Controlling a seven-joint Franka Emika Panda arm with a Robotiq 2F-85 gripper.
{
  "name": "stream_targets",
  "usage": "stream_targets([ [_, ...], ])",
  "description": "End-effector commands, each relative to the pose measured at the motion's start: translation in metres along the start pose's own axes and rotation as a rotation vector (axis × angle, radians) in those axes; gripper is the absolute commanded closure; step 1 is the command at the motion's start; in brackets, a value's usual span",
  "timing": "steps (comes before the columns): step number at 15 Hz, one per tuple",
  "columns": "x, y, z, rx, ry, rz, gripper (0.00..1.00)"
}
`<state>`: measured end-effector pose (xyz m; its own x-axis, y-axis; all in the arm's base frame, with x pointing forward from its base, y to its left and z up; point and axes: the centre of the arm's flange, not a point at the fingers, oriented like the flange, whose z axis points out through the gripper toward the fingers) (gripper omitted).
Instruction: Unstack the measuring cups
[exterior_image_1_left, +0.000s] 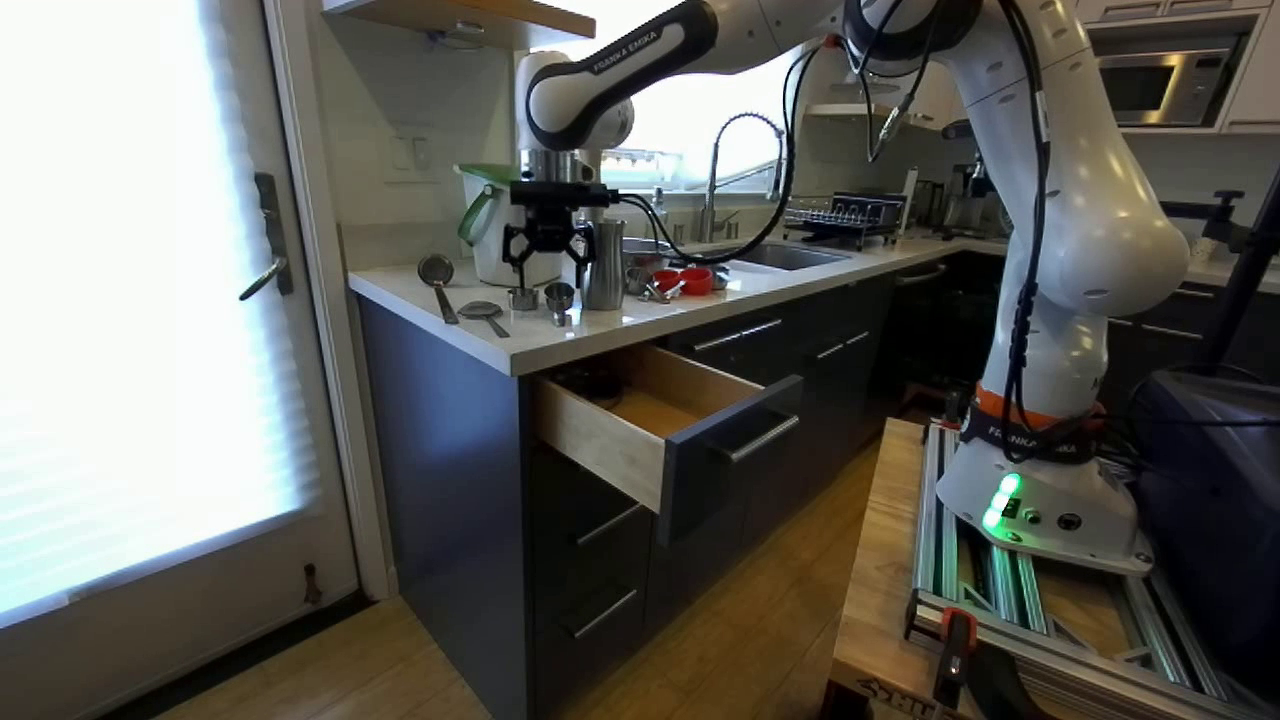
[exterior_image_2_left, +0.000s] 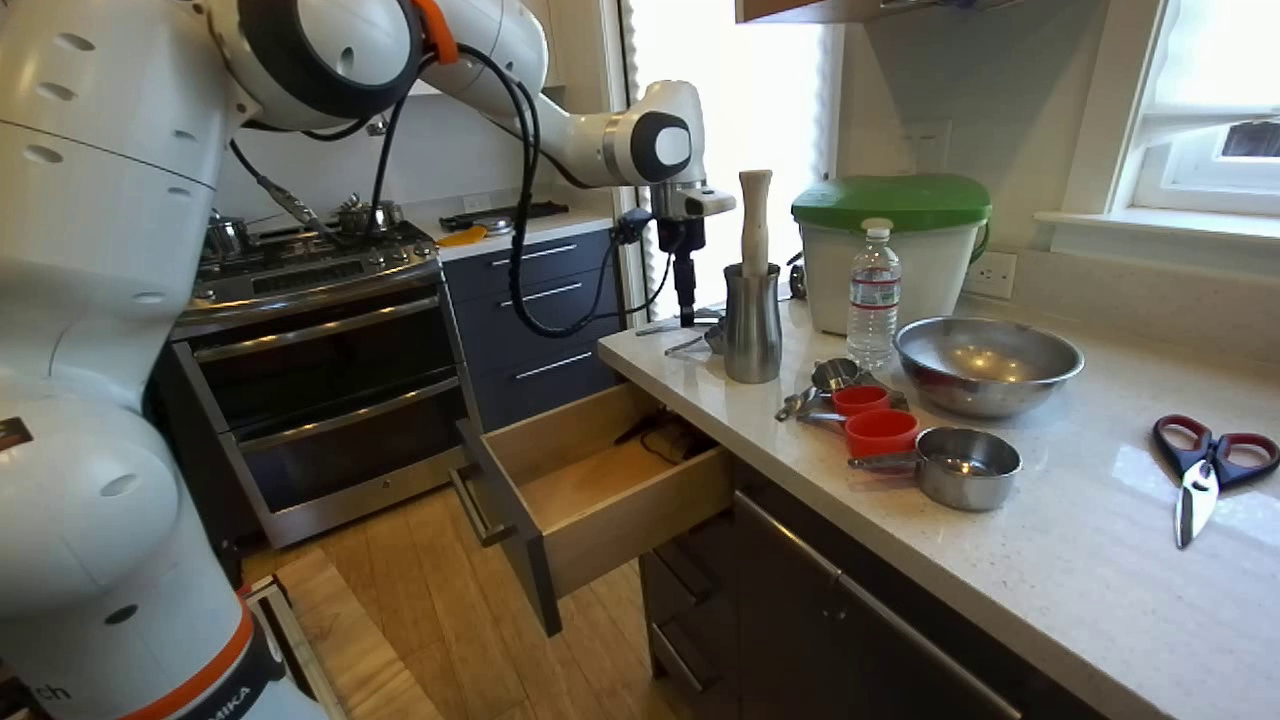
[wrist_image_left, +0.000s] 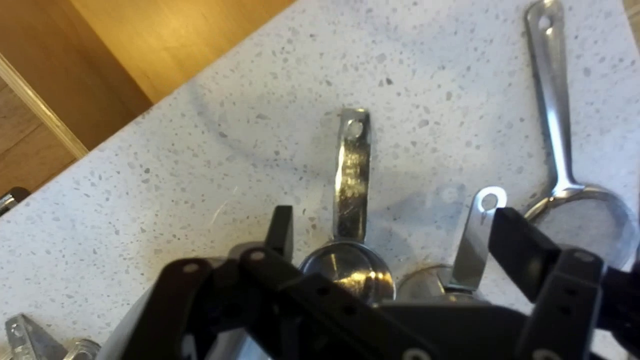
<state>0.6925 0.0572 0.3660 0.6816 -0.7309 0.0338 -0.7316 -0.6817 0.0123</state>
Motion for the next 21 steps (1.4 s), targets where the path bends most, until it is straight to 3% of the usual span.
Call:
stream_targets([
  [1, -0.034, 0.03, -0.017, -0.009, -0.035, -0.139, 0.0],
  [5, -0.065, 0.063, -0.036, -0.025, -0.053, -0.197, 0.0],
  [11, -0.086, 0.112, -0.045, 0.001, -0.102, -0.213, 0.0],
  [14, -0.087, 0.141, -0.047, 0.0, -0.105, -0.147, 0.0],
  [15, -0.086, 0.155, -0.047, -0.043, -0.092, -0.136, 0.0],
  [18, -0.083, 0.189, -0.053, -0.004, -0.07, -0.025, 0.0],
  [21, -0.081, 0.218, -0.068, 0.048, 0.012, 0.119, 0.0],
])
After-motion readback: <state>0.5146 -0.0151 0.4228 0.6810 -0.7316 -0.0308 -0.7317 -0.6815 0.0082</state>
